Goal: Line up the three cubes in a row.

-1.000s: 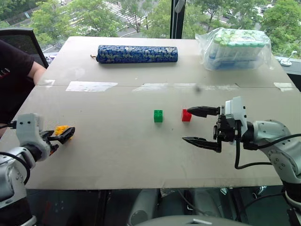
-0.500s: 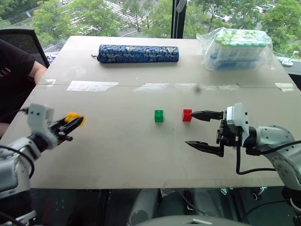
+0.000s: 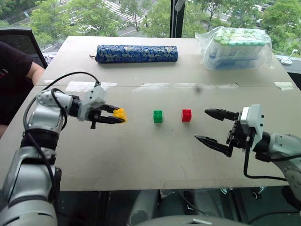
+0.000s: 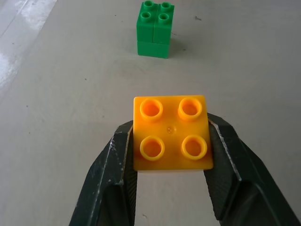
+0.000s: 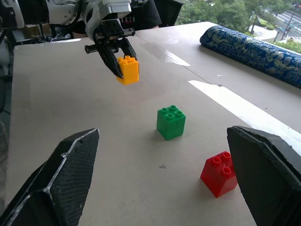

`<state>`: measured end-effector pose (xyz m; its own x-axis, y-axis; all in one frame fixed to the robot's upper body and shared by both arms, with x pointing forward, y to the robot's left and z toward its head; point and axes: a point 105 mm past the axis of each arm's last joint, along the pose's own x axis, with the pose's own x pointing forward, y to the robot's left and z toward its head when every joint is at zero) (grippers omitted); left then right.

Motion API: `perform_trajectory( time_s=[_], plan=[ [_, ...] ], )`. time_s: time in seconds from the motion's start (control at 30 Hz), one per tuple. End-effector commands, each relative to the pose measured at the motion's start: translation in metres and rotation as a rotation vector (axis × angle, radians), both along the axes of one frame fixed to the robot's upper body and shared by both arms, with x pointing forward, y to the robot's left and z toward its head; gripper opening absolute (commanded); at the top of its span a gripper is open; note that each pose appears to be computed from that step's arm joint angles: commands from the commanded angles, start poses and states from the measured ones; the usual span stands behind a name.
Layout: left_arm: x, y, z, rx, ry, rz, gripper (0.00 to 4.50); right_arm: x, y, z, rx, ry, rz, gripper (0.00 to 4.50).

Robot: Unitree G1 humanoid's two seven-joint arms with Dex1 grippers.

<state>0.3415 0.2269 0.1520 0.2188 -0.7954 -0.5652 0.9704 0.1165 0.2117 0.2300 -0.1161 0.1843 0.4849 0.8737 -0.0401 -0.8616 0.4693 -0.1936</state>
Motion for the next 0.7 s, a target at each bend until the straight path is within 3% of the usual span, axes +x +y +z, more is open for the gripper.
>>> perform_trajectory(
  time_s=[0.03, 0.7],
  plan=[
    [0.006, -0.001, -0.004, 0.043, -0.017, -0.026, 1.31, -0.010, 0.000, 0.008, -0.014, -0.043, -0.006, 4.50],
    [0.024, -0.021, -0.009, 0.077, -0.029, -0.060, 1.31, -0.020, -0.009, 0.008, -0.031, -0.026, -0.050, 4.50]
  ],
)
